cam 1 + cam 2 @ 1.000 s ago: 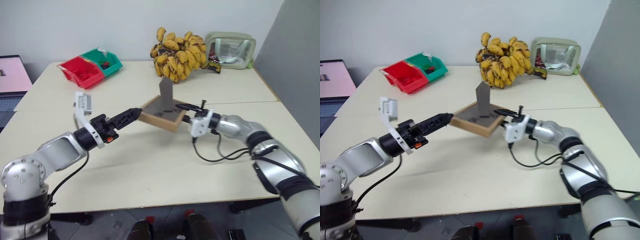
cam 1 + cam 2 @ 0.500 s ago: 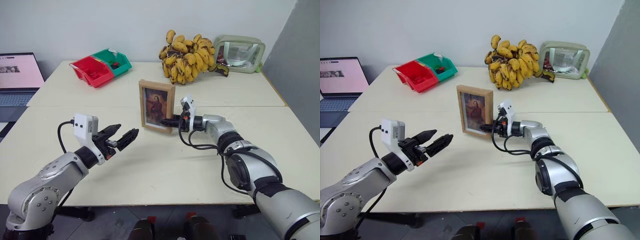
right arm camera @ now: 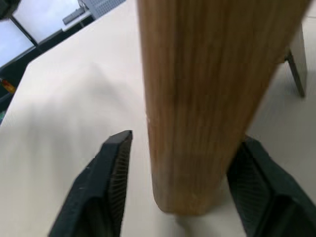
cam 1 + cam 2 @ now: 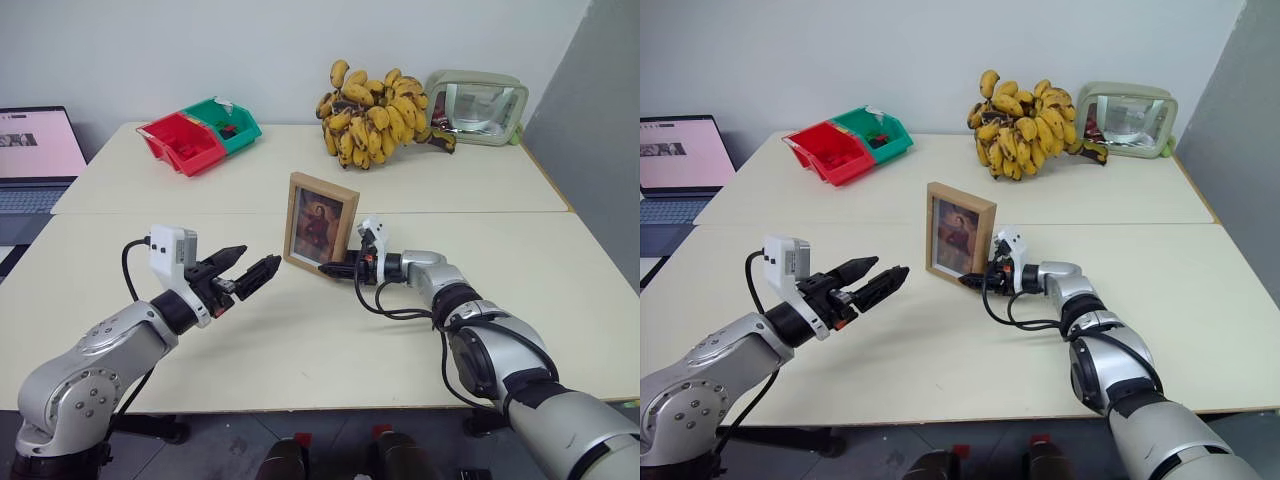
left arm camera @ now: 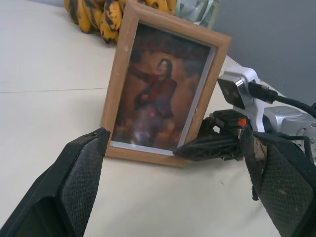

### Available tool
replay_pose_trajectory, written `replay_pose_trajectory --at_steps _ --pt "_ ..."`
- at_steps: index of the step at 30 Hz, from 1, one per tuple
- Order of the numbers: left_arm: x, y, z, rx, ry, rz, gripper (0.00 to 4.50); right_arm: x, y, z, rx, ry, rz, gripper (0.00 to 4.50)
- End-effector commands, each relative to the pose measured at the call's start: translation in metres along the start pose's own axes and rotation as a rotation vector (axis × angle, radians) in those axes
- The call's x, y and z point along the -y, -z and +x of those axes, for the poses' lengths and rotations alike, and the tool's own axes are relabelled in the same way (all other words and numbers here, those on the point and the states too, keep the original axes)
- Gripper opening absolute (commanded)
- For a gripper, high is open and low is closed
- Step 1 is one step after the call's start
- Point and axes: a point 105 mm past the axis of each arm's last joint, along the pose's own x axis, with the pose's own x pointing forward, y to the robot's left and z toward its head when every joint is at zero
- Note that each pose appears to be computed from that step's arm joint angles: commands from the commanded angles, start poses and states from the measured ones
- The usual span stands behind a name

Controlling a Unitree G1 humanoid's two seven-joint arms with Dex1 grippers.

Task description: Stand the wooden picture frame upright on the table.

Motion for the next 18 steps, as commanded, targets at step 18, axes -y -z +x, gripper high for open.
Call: replay_pose_trajectory --at_steps 18 --pt "-0.045 -0.06 -0.036 -0.163 0.093 0.135 4.5 -0.064 -0.076 -0.144 -0.002 0.064 -0.205 4.49"
